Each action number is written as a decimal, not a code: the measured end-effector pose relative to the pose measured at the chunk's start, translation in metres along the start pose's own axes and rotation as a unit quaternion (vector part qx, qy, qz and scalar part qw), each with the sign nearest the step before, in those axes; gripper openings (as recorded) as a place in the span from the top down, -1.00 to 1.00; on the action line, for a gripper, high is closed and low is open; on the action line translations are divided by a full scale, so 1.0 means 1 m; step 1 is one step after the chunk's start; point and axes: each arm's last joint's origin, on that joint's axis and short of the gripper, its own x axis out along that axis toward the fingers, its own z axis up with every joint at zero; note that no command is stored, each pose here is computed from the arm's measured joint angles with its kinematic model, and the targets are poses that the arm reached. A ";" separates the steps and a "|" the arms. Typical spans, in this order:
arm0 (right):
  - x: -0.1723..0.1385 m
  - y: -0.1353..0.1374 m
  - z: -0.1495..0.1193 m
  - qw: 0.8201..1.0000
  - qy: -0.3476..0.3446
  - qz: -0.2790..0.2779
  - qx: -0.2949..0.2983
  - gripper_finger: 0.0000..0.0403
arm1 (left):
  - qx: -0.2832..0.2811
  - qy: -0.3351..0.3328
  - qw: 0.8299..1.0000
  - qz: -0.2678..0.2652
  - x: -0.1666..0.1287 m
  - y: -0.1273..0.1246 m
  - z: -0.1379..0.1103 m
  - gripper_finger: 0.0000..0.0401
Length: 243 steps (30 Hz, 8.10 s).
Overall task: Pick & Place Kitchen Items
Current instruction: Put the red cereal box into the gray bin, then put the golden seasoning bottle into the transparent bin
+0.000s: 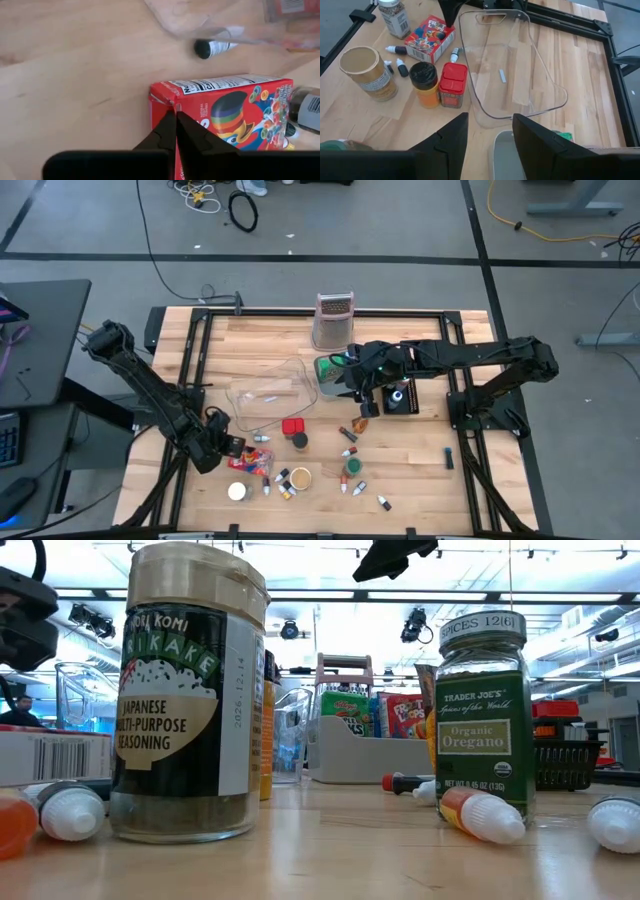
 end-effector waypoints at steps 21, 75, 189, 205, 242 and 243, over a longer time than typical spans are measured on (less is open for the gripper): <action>0.000 0.000 0.002 1.000 -0.008 -0.002 -0.027 0.18 | 0.093 -0.077 0.992 0.045 -0.041 -0.024 0.006 0.98; -0.050 0.023 -0.116 0.979 -0.162 -0.088 0.088 0.18 | 0.558 -0.317 0.751 0.155 -0.003 -0.256 0.192 0.99; -0.047 0.023 -0.118 0.982 -0.159 -0.101 0.022 0.18 | 0.575 -0.107 0.789 -0.188 0.003 -0.214 0.026 0.13; -0.041 0.022 -0.118 0.984 -0.149 -0.100 0.020 0.18 | 0.578 -0.106 0.792 -0.166 0.022 -0.206 -0.013 -0.42; -0.036 0.022 -0.117 0.984 -0.147 -0.101 0.009 0.18 | 0.627 -0.079 0.768 -0.097 0.048 -0.192 -0.022 -0.59; -0.036 0.022 -0.117 0.984 -0.147 -0.101 0.009 0.18 | 0.621 -0.081 0.774 -0.098 0.048 -0.193 -0.021 -0.55</action>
